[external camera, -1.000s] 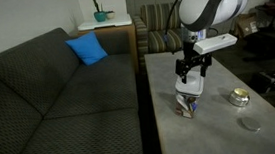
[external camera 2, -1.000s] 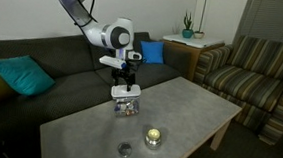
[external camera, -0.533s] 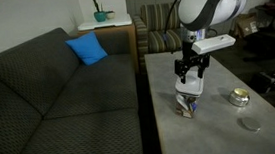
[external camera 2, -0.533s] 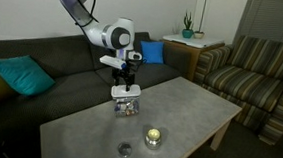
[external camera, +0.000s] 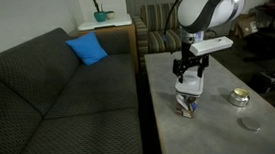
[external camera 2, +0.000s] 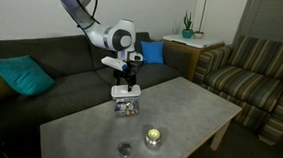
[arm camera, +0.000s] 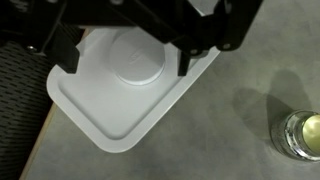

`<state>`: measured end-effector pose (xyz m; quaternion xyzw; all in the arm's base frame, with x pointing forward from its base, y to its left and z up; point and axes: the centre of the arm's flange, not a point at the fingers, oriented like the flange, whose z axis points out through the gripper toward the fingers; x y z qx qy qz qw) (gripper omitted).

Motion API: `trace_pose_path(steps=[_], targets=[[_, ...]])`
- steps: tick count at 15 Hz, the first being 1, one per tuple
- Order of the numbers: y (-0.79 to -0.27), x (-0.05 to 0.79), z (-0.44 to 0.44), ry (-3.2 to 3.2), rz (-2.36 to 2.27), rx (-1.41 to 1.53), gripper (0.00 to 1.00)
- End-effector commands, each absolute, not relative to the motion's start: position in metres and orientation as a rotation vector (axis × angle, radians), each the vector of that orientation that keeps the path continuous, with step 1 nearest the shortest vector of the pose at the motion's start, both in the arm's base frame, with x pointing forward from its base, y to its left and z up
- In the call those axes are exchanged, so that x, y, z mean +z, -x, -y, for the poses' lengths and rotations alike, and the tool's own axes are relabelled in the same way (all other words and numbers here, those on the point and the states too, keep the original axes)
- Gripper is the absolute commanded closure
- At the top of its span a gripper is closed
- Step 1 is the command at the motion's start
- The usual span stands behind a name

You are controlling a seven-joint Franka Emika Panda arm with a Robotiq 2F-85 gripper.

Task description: Press the button on the white lid then remove the lid from the jar and put it on the table

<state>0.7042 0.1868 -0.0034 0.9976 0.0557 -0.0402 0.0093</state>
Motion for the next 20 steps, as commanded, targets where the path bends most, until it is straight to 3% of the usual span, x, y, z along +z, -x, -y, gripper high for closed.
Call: trace_pose_path(steps=[1, 9, 11, 13, 15, 16, 17, 20], targets=[[-0.722, -0.015, -0.186, -3.133, -0.12, -0.154, 0.0], [-0.73, -0.014, -0.181, -3.133, -0.054, -0.132, 0.0], [-0.732, -0.015, -0.179, -3.137, -0.035, -0.127, 0.27], [-0.732, -0.013, -0.177, -3.14, -0.026, -0.127, 0.41], [-0.731, -0.012, -0.174, -3.142, -0.019, -0.123, 0.46], [-0.732, -0.013, -0.171, -3.143, -0.012, -0.125, 0.62], [-0.732, -0.012, -0.169, -3.144, -0.007, -0.126, 0.69], [-0.732, -0.011, -0.168, -3.15, 0.0, -0.123, 0.71]])
